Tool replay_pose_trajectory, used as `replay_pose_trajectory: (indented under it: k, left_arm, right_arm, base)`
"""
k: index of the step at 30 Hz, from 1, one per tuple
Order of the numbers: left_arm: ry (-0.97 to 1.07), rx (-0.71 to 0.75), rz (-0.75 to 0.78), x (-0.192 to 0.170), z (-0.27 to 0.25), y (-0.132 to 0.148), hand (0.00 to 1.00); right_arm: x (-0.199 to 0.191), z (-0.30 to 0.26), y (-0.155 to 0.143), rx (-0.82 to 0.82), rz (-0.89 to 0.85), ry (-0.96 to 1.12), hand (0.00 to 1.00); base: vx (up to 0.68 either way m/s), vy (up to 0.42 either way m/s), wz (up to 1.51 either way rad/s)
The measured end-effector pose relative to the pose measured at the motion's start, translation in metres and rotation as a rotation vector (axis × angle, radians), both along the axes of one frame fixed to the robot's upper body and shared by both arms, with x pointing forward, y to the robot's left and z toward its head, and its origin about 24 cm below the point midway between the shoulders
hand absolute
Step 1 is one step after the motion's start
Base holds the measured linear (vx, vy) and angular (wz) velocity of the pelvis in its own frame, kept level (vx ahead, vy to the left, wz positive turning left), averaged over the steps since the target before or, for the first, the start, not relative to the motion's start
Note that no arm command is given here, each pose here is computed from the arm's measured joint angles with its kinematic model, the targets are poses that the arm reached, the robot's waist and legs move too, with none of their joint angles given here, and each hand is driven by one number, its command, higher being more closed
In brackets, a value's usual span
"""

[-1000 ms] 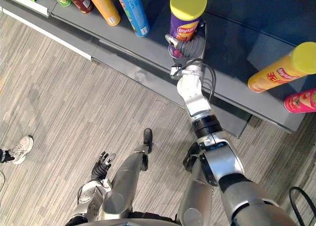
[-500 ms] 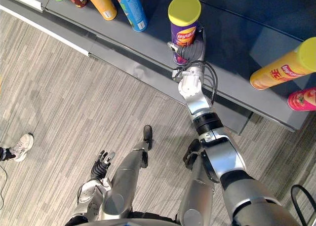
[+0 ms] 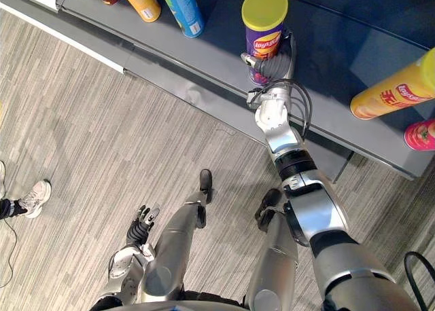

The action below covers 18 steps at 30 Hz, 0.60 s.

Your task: Put the gum and the chips on the shelf.

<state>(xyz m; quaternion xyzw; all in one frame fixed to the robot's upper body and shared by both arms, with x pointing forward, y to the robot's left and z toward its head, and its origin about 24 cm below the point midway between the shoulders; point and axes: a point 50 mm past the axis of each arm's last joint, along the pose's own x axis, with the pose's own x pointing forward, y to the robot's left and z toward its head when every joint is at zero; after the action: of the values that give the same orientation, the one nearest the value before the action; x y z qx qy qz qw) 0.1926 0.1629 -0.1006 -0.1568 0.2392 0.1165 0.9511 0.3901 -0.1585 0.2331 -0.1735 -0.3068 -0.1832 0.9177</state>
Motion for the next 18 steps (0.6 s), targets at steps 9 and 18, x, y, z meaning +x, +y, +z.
replay_pose_trajectory:
  k: [9, 18]
  left_arm:
    - [-0.007, -0.016, 0.006, 0.000, 0.001, -0.002, 0.00]
    - [-0.013, -0.017, 0.004, 0.001, 0.001, -0.003, 0.00]
  right_arm:
    - [0.001, 0.012, -0.010, -0.012, -0.036, -0.037, 1.00]
    - [0.001, 0.015, -0.015, -0.017, -0.052, -0.043, 0.00]
  base:
    - [0.01, -0.008, 0.00]
    - [0.02, -0.017, 0.00]
